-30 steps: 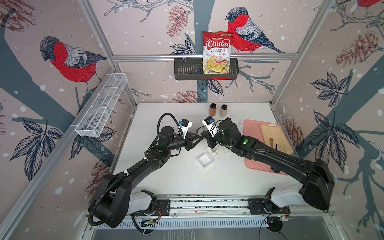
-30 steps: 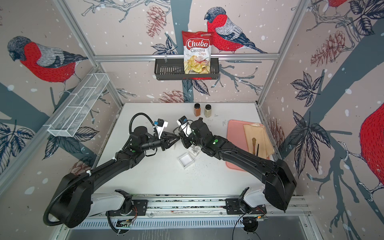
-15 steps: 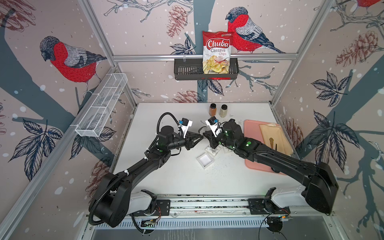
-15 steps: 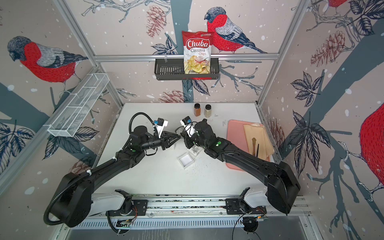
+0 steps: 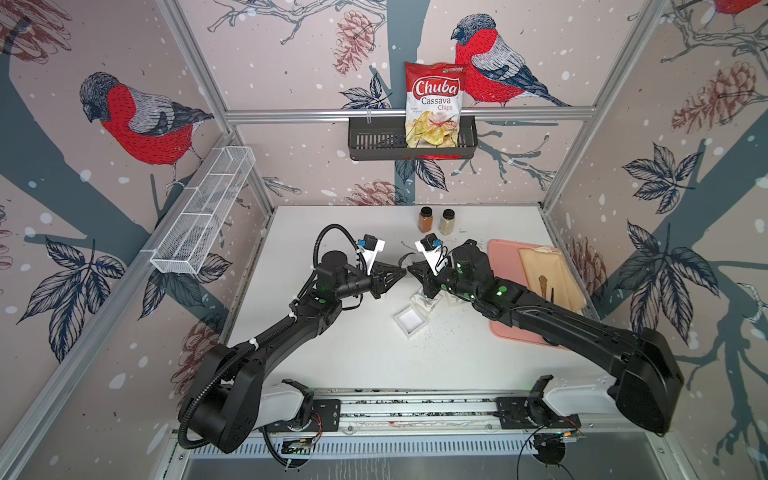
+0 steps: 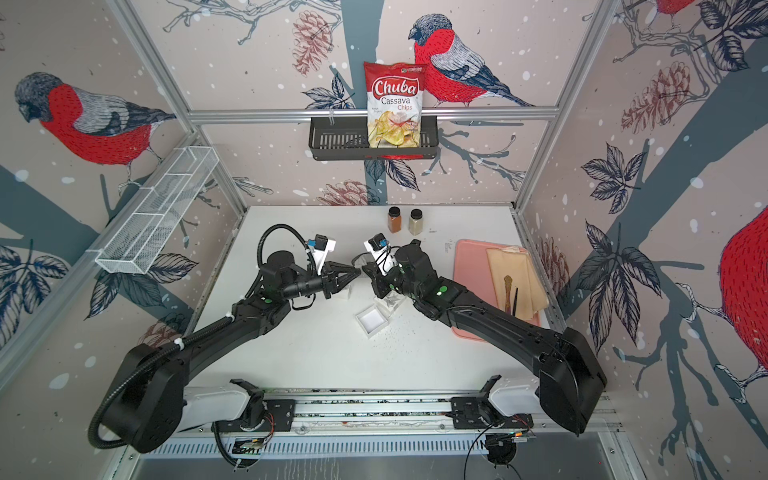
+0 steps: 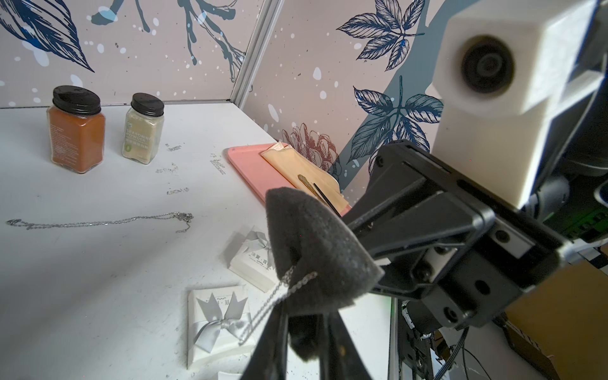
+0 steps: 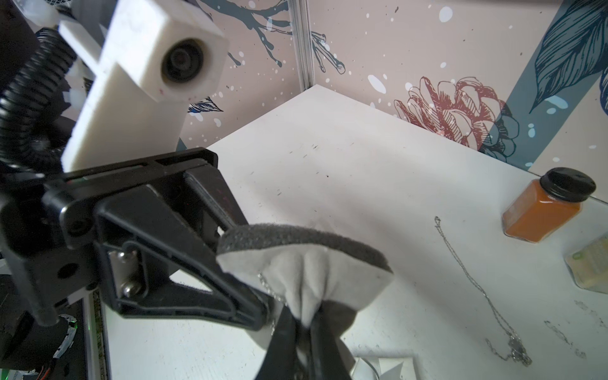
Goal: Take the necklace out of the lift-off lid jewelry box
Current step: Take out the inner lining from the jewelry box, then pick up the necklace from the inner lining.
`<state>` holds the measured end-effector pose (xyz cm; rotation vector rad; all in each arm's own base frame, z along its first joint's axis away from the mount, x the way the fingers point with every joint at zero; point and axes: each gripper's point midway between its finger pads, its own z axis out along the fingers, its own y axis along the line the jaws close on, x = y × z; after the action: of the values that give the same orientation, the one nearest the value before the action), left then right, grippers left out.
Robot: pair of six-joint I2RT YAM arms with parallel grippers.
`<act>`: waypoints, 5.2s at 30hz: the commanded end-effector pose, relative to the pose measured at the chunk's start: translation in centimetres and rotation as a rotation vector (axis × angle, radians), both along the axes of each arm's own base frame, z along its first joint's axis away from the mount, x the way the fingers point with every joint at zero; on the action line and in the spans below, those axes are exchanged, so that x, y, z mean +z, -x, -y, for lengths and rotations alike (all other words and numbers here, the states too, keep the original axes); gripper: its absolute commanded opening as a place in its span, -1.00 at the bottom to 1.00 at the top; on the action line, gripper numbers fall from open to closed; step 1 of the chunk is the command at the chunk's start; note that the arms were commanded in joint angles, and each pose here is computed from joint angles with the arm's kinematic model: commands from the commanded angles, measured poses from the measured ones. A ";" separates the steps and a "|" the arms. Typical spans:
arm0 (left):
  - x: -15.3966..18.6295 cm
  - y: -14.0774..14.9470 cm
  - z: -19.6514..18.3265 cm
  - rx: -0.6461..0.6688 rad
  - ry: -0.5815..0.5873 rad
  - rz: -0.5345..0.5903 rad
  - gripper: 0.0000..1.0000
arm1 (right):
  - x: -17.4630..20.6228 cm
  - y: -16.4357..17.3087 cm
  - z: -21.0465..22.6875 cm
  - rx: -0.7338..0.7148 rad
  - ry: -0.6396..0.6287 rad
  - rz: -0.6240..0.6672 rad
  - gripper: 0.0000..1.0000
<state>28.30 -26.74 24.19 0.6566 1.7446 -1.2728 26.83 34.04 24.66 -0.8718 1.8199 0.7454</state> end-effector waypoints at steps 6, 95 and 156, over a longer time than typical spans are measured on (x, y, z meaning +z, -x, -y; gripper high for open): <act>1.2 0.1 0.2 -0.019 0.029 0.037 -0.75 | 0.8 0.3 0.1 0.029 -0.059 -0.002 -0.70; 4.2 -0.5 1.9 0.183 -0.079 0.293 -0.20 | 7.3 -0.1 5.1 -0.201 0.109 0.323 -1.00; 2.8 -4.3 0.7 0.377 -0.263 0.281 -1.00 | 3.7 -0.3 6.5 -0.184 0.069 0.174 -1.00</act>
<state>31.28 -28.71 26.87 0.6431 1.7036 -0.7747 27.54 27.40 28.35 -0.7895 1.7407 0.4197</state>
